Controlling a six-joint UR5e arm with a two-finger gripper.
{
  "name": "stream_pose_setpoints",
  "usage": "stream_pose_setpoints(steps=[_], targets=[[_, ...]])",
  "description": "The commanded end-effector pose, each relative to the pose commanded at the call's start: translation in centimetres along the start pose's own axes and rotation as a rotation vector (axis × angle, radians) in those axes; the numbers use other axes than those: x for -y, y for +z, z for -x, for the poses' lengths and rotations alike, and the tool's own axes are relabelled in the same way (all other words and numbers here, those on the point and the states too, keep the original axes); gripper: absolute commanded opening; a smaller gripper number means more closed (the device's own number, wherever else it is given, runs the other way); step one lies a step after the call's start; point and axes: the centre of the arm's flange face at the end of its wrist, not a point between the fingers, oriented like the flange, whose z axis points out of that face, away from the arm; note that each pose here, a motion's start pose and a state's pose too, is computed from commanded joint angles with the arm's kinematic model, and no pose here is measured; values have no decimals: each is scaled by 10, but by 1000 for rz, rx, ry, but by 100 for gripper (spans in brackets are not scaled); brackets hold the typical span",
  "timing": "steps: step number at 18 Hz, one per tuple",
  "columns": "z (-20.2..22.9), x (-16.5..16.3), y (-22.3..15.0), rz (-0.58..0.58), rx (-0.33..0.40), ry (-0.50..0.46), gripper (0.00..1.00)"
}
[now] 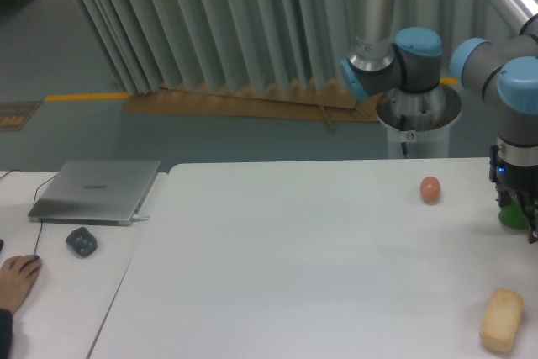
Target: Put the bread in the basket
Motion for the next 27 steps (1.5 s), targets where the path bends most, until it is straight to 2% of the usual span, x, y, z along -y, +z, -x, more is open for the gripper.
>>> stream_pose_setpoints(steps=[5,20,21,22,23,27], targets=[[-2,-2,-11,3,18,-6,100],[-1,-1,-9,6,23,-47,100],[-1,0,-6,7,19,-98,100],[-1,0,-6,3,20,-190,100],[1,-1,-6,-1,26,-229,100],[5,-1,-12,-10,71,-275,100]])
